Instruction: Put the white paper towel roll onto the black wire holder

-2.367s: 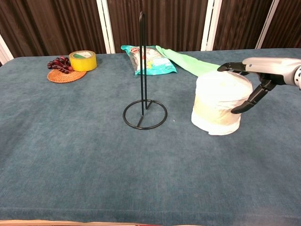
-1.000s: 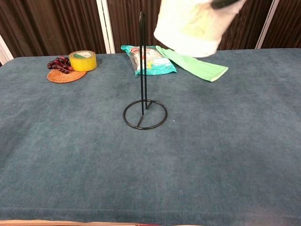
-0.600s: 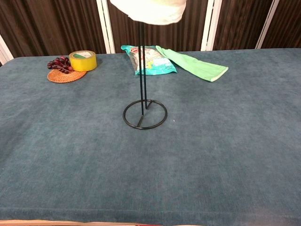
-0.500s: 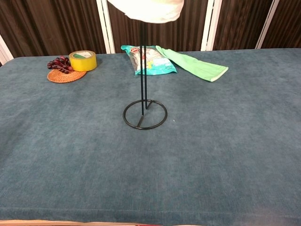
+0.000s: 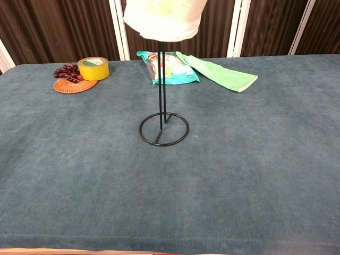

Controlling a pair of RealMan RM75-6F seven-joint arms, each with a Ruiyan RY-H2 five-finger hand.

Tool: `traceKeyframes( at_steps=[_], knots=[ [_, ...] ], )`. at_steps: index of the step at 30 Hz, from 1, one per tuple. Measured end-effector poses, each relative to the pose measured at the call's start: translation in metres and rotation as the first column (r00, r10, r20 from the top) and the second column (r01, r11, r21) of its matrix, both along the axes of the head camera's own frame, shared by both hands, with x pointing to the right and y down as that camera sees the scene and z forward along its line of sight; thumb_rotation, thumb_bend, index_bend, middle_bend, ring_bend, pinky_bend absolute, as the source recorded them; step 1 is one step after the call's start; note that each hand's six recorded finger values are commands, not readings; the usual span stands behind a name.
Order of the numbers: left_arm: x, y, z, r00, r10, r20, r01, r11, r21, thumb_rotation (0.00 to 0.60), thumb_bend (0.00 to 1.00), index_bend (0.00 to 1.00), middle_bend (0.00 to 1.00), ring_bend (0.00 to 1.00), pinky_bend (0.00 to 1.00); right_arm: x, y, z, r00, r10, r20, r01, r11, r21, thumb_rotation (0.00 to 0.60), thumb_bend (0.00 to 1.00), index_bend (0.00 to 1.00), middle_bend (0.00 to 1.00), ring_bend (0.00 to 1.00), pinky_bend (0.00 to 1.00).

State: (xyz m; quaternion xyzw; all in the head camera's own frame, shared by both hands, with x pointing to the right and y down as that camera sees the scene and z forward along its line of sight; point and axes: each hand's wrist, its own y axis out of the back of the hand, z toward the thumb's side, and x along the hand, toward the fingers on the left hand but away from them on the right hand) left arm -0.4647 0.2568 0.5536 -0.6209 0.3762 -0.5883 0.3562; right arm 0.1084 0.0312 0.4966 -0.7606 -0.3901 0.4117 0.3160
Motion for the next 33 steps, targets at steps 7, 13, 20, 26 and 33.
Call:
traceKeyframes(
  at_steps=[7,13,20,26,33],
  knots=[
    [0.002,0.000,0.000,1.000,0.008,-0.001,-0.008,1.000,0.003,0.600,0.50,0.00,0.00,0.00,0.05,-0.008,0.002,0.014,0.999,-0.017,-0.039,0.017,1.000,-0.013,0.600,0.11,0.73,0.56,0.52,0.45],
    [0.004,0.002,0.000,1.000,0.019,-0.002,-0.019,1.000,0.002,0.600,0.50,0.00,0.00,0.00,0.05,-0.010,0.005,0.025,0.997,-0.011,-0.075,0.010,1.000,-0.017,0.600,0.11,0.61,0.55,0.50,0.45],
    [0.004,0.001,0.000,1.000,0.017,-0.003,-0.017,1.000,0.000,0.600,0.50,0.00,0.00,0.00,0.05,-0.006,0.007,0.034,0.996,-0.013,-0.091,0.009,0.999,-0.039,0.600,0.10,0.00,0.17,0.14,0.28],
    [0.003,0.002,0.000,1.000,0.017,-0.001,-0.017,1.000,0.002,0.600,0.50,0.00,0.00,0.00,0.05,-0.001,0.006,0.036,0.996,-0.023,-0.089,0.019,0.999,-0.044,0.600,0.10,0.00,0.00,0.00,0.15],
    [0.005,0.004,-0.001,1.000,0.026,-0.002,-0.026,1.000,0.004,0.600,0.50,0.00,0.00,0.00,0.05,0.012,0.007,0.030,0.993,-0.034,-0.109,0.031,0.999,-0.033,0.600,0.10,0.00,0.00,0.00,0.09]
  ],
)
